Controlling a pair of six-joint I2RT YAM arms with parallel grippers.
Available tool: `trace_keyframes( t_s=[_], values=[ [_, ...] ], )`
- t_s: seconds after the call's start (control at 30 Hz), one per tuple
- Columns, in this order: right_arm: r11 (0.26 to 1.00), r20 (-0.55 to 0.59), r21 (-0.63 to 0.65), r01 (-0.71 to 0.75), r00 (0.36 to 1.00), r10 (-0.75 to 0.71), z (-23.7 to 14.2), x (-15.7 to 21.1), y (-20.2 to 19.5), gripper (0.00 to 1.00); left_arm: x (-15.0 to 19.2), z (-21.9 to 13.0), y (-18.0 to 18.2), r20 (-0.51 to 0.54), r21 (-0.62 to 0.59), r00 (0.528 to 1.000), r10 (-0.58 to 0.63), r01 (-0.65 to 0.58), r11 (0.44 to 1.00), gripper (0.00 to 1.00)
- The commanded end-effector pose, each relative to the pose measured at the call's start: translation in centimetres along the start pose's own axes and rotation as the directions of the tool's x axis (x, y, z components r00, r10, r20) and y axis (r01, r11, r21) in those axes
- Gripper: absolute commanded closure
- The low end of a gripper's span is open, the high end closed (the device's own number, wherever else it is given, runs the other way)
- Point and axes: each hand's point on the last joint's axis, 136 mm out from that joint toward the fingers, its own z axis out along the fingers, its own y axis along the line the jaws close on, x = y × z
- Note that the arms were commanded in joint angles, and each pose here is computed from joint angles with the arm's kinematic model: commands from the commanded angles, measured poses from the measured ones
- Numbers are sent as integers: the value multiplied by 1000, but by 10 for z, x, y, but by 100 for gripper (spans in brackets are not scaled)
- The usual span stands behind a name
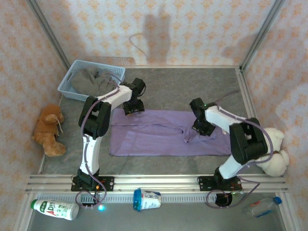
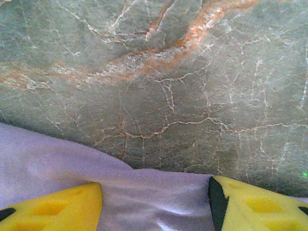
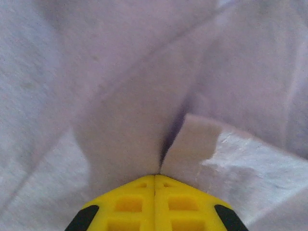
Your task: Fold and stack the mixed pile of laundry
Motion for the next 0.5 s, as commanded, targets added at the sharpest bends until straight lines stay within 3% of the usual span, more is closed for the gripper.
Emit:
trace_keyframes(
  t_s=[0.0, 0.2, 0.27, 0.37, 0.47],
  values=[
    [1000, -30, 17, -25, 999, 26, -14, 19, -28, 100, 3, 18, 14, -37, -36, 999, -2, 0, 999, 39],
    [995, -61, 34, -90, 994, 92, -33, 49, -71, 99, -2, 11, 13, -27, -19, 1000, -5, 5, 1000, 39],
    [995, -42, 26, -100, 994, 101, -37, 49, -76, 94, -4, 8, 9, -23, -6, 1000, -4, 4, 1000, 39],
    [993, 40, -26, -117, 992, 118, -49, 29, -67, 63, -7, 4, 4, -23, 16, 1000, -1, 1, 1000, 39],
    [994, 72, -56, -96, 992, 100, -55, 6, -39, 47, -9, -3, -3, -21, 45, 1000, 7, -6, 999, 39]
  ],
)
